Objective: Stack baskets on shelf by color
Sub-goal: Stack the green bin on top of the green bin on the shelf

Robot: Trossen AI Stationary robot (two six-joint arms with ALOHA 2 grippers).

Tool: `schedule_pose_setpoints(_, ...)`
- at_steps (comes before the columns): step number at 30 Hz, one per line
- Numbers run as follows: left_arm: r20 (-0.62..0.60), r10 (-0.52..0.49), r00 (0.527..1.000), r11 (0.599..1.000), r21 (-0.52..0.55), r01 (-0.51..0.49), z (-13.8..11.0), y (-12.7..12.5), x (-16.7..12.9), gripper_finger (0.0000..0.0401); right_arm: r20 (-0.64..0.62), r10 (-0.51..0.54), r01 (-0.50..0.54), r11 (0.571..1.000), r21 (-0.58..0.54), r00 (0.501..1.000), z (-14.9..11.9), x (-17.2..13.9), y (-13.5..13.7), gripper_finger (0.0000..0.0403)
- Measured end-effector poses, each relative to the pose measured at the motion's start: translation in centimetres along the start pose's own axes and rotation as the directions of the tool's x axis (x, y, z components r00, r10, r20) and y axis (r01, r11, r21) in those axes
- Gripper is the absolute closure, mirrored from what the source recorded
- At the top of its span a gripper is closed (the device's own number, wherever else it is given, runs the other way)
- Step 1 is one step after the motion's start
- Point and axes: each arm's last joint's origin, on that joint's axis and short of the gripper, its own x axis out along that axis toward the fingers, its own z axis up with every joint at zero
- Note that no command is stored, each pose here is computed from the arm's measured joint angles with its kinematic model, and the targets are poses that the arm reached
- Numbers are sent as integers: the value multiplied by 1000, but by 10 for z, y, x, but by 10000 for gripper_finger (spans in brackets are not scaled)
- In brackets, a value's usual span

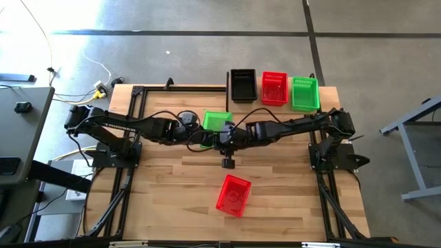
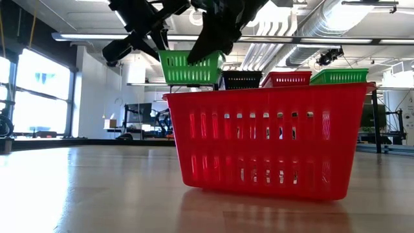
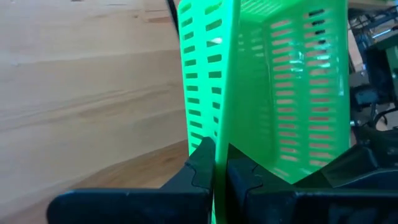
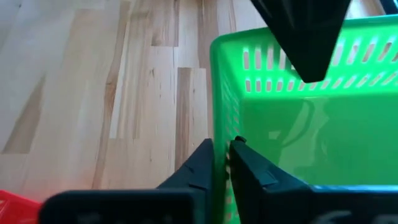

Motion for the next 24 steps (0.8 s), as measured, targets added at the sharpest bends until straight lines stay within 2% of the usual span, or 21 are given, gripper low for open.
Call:
schedule_pose_setpoints(3, -3, -1, 1000, 1000, 25, 1, 0, 0, 0, 400, -11, 2, -2, 1000, 2, 1000, -1, 0, 0, 396)
schedule_pose_setpoints(9, -25, -14, 1000, 997, 78, 16, -1, -1, 0, 392, -12, 6, -6, 1000, 21, 1000, -1, -1, 4, 400)
schedule_pose_setpoints(17, -66, -39, 997, 984, 171, 50, -1, -3, -2, 320, -40, 11, -8, 997, 75, 999, -4, 0, 8, 403)
schedule_pose_setpoints(24, -147, -61, 987, 968, 234, 95, 2, -2, 0, 261, -124, -28, 44, 990, 132, 992, -13, -2, 18, 403)
